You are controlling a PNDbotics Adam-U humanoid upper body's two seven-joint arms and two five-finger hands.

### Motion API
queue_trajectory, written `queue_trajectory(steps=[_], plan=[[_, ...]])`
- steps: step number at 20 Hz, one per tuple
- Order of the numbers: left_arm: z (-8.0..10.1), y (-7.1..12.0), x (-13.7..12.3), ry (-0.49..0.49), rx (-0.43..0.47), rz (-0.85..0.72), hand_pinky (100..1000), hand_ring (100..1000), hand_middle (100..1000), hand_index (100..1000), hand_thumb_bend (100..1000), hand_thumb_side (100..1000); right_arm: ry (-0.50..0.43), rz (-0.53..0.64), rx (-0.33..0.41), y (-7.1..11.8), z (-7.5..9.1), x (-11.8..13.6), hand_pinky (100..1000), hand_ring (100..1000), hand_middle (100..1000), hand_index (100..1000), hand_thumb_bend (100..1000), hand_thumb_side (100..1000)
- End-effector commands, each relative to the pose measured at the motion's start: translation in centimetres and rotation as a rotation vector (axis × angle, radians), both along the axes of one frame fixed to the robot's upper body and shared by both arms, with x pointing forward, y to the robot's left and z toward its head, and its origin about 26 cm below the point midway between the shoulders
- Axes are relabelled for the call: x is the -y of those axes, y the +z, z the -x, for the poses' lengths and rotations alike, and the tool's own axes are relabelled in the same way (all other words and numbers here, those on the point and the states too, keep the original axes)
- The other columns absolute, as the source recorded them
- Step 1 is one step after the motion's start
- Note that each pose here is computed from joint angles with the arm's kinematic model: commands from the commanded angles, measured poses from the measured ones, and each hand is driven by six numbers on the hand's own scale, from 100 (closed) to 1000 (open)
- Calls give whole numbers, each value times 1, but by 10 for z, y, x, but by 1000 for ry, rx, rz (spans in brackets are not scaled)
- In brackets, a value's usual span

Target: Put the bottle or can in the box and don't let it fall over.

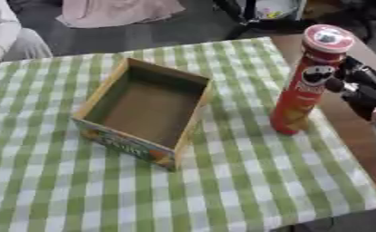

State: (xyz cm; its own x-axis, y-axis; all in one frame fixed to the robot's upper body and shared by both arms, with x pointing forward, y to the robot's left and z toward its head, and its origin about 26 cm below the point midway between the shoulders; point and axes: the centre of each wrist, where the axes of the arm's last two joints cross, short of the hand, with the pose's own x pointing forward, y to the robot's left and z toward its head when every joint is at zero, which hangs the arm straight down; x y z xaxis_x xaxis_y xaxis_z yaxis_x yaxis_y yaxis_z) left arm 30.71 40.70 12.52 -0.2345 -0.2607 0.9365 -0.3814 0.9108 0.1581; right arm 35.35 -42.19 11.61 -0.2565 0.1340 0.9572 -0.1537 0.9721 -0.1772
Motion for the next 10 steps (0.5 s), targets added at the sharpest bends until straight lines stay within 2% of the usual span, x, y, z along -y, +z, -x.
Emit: queue_trajectory(steps=[1, 10], plan=[[-1, 12, -3, -4, 26, -22, 841, 733, 725, 735, 618, 460, 8, 27, 34, 16, -3, -1, 700, 984, 1000, 938, 985, 363], [-1, 11, -3, -3, 24, -19, 842, 733, 725, 734, 618, 461, 20, 21, 37, 17, -7, -10, 689, 976, 1000, 931, 1000, 383]])
